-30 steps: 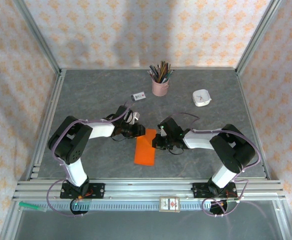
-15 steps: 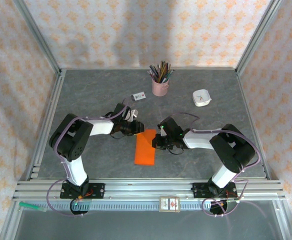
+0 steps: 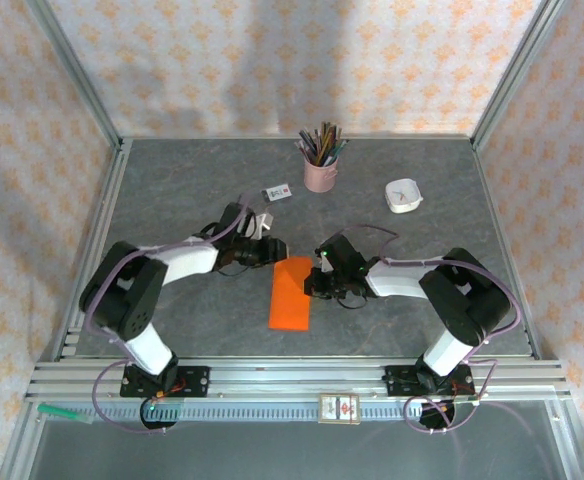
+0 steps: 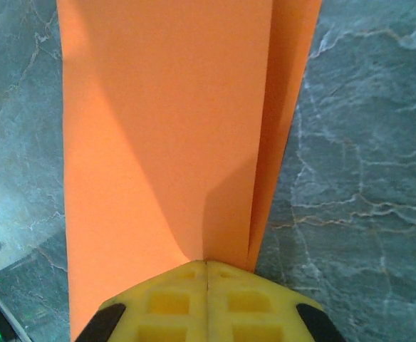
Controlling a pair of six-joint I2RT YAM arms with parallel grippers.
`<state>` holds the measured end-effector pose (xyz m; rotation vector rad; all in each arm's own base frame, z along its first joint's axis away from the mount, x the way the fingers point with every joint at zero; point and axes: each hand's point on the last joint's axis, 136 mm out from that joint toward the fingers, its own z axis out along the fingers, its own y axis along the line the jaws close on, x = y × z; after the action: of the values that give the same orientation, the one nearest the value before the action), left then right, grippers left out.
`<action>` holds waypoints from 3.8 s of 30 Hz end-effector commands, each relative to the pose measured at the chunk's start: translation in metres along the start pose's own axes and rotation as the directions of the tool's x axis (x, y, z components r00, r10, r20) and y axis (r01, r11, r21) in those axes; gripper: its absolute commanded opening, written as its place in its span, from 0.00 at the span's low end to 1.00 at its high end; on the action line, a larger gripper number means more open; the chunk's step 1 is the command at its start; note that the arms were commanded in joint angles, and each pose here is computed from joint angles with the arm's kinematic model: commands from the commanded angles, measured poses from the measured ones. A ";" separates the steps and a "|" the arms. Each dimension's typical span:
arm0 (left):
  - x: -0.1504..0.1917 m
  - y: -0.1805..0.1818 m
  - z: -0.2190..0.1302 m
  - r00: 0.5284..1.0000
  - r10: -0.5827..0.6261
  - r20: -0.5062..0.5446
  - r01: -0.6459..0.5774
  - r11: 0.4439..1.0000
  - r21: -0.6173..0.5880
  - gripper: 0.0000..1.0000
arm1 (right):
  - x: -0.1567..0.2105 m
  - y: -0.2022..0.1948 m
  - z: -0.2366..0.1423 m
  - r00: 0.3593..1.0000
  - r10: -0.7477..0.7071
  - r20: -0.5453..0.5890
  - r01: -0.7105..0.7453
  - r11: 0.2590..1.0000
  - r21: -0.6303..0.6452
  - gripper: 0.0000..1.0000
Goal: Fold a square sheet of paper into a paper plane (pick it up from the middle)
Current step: First fold a square sheet of paper at the bottom-center of the table, then hold the square sheet of paper at the bottom-center of the table, then first fold the square sheet of paper in half at the bottom-center of the table.
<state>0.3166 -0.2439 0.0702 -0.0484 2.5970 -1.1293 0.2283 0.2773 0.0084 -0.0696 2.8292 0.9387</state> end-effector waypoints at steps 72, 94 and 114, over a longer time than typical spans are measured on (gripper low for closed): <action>0.160 0.087 -0.018 0.965 -0.161 -0.208 0.116 0.970 -0.215 0.00 | -0.033 0.061 -0.039 0.989 -0.135 0.065 0.136 0.991 -0.016 0.20; 0.162 0.092 -0.018 0.963 -0.160 -0.215 0.108 0.966 -0.234 0.00 | -0.002 0.104 0.038 0.979 -0.142 -0.147 0.115 0.977 -0.181 0.00; 0.176 0.117 -0.021 0.951 -0.205 -0.230 0.116 0.930 -0.349 0.00 | -0.029 0.065 0.053 0.986 -0.098 -0.138 0.090 0.994 -0.061 0.00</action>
<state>0.1926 -0.2248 0.0089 -0.0735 2.7947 -1.1539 0.2329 0.3726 0.0212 -0.3391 2.9088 1.1397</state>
